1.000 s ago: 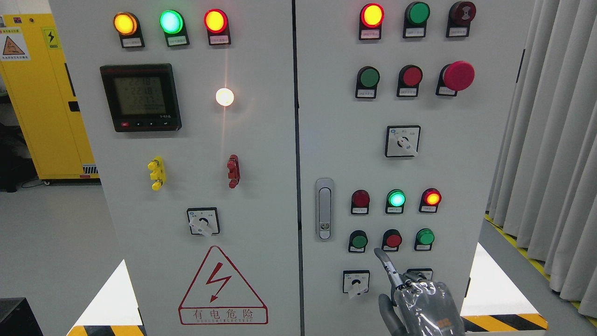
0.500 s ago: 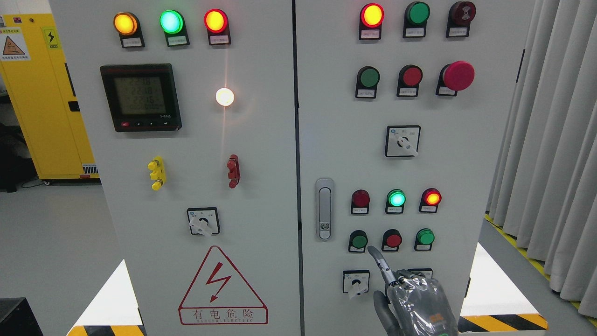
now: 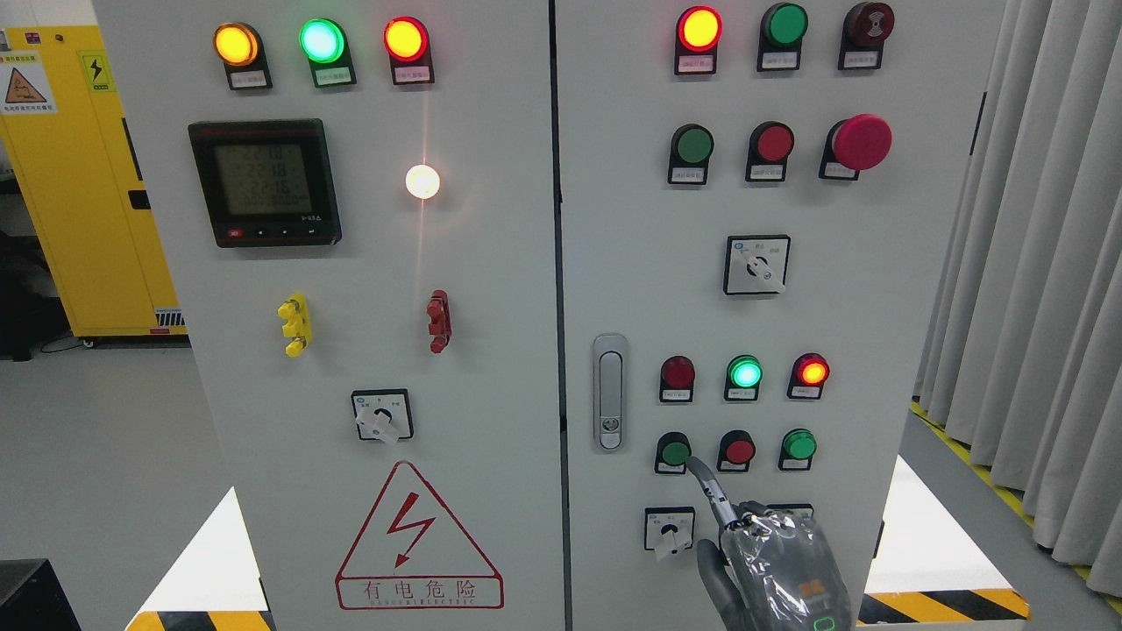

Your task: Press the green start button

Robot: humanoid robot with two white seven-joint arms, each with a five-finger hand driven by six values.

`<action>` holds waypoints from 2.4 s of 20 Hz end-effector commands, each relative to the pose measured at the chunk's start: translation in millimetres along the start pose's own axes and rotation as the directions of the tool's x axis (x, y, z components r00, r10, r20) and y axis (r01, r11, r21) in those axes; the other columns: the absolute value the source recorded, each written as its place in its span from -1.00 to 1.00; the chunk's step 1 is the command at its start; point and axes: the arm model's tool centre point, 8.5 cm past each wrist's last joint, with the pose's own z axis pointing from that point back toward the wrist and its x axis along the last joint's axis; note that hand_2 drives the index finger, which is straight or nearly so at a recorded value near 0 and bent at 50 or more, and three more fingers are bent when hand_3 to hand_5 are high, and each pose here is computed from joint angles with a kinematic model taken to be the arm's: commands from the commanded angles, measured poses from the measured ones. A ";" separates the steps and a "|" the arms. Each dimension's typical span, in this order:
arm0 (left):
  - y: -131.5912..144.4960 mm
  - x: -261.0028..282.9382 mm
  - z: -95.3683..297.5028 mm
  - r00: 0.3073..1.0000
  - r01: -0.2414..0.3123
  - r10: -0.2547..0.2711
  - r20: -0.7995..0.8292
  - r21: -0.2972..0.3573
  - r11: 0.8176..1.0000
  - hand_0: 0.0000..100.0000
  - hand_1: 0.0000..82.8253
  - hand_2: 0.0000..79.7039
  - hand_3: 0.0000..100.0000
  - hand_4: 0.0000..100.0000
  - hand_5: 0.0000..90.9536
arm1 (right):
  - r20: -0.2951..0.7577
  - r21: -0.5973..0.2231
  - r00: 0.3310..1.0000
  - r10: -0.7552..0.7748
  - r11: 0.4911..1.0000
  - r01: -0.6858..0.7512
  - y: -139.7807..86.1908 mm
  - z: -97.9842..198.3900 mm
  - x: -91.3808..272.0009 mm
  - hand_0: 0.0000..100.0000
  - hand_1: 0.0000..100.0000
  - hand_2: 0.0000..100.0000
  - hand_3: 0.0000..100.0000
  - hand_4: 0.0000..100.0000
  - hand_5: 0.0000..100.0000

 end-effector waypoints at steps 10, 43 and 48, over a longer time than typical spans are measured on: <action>0.0 0.0 0.0 1.000 0.001 -0.001 0.000 -0.001 1.000 -0.76 0.34 -1.00 -1.00 -1.00 -1.00 | 0.009 0.030 1.000 -0.018 0.999 0.018 13.5 -7.5 3.1 0.50 0.87 -1.00 0.70 0.66 0.94; 0.0 0.0 0.0 1.000 -0.001 0.001 0.000 0.000 1.000 -0.76 0.34 -1.00 -1.00 -1.00 -1.00 | 0.006 0.030 1.000 -0.019 0.999 0.019 9.1 -15.8 2.2 0.54 0.87 -1.00 0.71 0.69 0.97; 0.0 0.0 0.0 1.000 -0.001 0.001 0.000 0.000 1.000 -0.76 0.34 -1.00 -1.00 -1.00 -1.00 | 0.006 0.037 1.000 -0.023 0.999 0.023 11.3 -14.1 2.1 0.55 0.87 -1.00 0.71 0.69 0.97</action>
